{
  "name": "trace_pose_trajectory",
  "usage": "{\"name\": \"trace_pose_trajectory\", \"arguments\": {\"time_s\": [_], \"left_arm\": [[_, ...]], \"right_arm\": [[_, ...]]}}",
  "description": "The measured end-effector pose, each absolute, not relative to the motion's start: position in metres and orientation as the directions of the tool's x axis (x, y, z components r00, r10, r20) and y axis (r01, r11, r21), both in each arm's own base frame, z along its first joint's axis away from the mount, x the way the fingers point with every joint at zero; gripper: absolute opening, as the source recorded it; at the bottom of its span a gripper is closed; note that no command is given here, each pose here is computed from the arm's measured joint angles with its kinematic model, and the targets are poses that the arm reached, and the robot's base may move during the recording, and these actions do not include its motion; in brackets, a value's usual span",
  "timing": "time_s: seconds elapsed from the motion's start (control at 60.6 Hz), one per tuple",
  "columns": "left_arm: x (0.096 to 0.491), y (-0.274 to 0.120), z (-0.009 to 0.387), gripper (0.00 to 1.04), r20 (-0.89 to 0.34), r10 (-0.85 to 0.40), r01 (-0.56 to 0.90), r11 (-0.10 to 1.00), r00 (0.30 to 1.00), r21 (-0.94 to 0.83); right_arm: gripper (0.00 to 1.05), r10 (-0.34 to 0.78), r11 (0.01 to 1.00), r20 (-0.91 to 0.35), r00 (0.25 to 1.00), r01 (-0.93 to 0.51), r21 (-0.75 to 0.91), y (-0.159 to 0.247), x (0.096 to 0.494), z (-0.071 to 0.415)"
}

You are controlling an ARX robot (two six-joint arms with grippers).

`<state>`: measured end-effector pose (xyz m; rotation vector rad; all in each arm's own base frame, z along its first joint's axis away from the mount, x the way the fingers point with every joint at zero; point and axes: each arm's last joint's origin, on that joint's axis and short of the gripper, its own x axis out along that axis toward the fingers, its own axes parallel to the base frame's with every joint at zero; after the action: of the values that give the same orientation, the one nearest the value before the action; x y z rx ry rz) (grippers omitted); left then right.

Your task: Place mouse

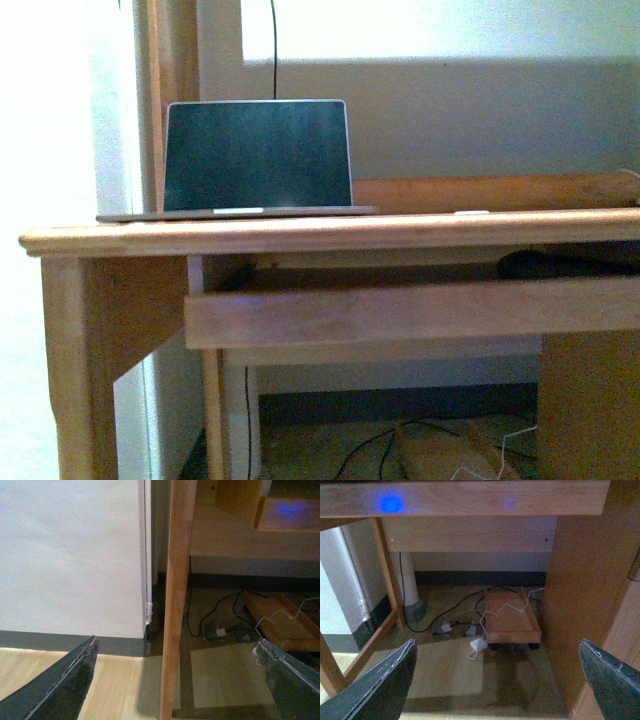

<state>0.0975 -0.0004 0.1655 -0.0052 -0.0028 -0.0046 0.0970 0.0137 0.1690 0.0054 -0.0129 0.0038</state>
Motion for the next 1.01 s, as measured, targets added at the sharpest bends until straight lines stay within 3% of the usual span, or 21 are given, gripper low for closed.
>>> {"name": "trace_pose_trajectory", "arguments": {"time_s": [0.379, 0.462, 0.528, 0.676, 0.792, 0.891, 1.006], "left_arm": [[0.098, 0.000, 0.165, 0.97, 0.002, -0.005, 0.005, 1.000, 1.000, -0.005], [0.101, -0.004, 0.166, 0.97, -0.189, -0.219, 0.194, 0.971, 0.957, -0.139], [0.109, -0.008, 0.164, 0.97, -0.254, -0.280, 0.250, 0.958, 0.926, -0.143], [0.146, -0.008, 0.167, 0.97, -0.273, -0.224, 0.265, 0.957, 0.936, 0.121], [0.187, -0.008, 0.170, 0.97, -0.229, -0.193, 0.275, 0.866, 0.954, 0.417], [0.227, -0.011, 0.165, 0.97, -0.170, -0.220, 0.276, 0.685, 0.961, 0.675], [0.265, -0.024, 0.152, 0.97, -0.119, -0.326, 0.272, 0.477, 0.938, 0.836]], "right_arm": [[0.97, 0.004, 1.000, 0.013, 1.000, -0.004, 0.005, 0.014, 0.097, 0.169], [0.97, 0.006, 1.000, 0.013, 1.000, -0.006, 0.005, 0.014, 0.097, 0.169], [0.97, 0.005, 1.000, 0.013, 1.000, -0.005, 0.005, 0.014, 0.097, 0.169], [0.97, 0.003, 1.000, 0.013, 1.000, -0.003, 0.005, 0.014, 0.097, 0.169], [0.97, 0.004, 1.000, 0.013, 1.000, -0.004, 0.005, 0.014, 0.097, 0.169], [0.97, 0.004, 1.000, 0.013, 1.000, -0.004, 0.005, 0.014, 0.097, 0.169], [0.97, 0.005, 1.000, 0.013, 1.000, -0.005, 0.005, 0.014, 0.097, 0.169]]}}
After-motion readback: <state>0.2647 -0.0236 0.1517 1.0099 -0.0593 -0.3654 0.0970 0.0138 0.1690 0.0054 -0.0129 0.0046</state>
